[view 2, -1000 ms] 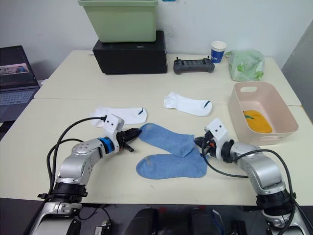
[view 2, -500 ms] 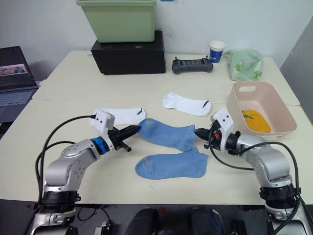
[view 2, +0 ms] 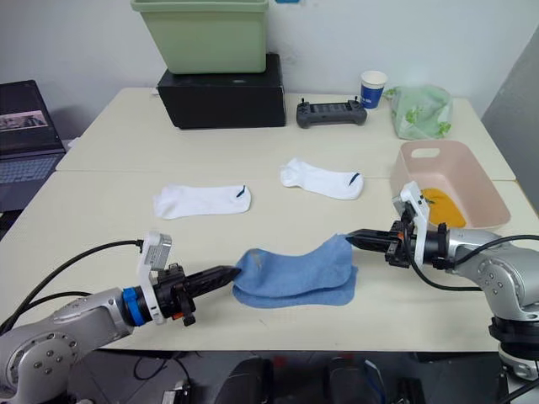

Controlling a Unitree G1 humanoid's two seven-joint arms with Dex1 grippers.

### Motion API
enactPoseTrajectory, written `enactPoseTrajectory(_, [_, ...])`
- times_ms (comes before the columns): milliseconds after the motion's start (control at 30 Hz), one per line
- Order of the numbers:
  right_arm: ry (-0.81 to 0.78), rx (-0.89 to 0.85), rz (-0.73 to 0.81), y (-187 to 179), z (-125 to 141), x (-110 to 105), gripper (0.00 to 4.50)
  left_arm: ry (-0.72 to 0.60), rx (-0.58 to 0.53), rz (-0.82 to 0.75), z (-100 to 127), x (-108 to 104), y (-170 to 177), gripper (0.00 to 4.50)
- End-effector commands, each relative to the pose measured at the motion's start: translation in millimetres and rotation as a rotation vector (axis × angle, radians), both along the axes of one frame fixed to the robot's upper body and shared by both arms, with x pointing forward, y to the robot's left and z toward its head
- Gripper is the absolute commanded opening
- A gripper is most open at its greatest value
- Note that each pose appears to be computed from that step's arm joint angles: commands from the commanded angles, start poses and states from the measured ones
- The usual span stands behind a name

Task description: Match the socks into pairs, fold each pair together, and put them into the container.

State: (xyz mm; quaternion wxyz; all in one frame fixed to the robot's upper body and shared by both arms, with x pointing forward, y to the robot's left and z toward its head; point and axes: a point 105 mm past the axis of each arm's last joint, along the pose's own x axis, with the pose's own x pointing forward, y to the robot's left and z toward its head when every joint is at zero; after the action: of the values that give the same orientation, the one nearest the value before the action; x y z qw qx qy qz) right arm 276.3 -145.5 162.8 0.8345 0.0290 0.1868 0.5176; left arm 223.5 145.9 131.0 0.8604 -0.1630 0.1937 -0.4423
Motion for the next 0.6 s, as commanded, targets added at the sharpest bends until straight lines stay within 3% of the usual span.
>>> enactPoseTrajectory(33, [-0.007, -0.002, 0.038, 3, 1, -7, 0.00, -0.012, 0.015, -0.023, 0, -11, -4, 0.01])
enactPoseTrajectory(600, [0.028, -0.019, 0.003, 2, -22, -11, 0.00, -0.048, 0.095, -0.004, -8, -1, 5, 0.01])
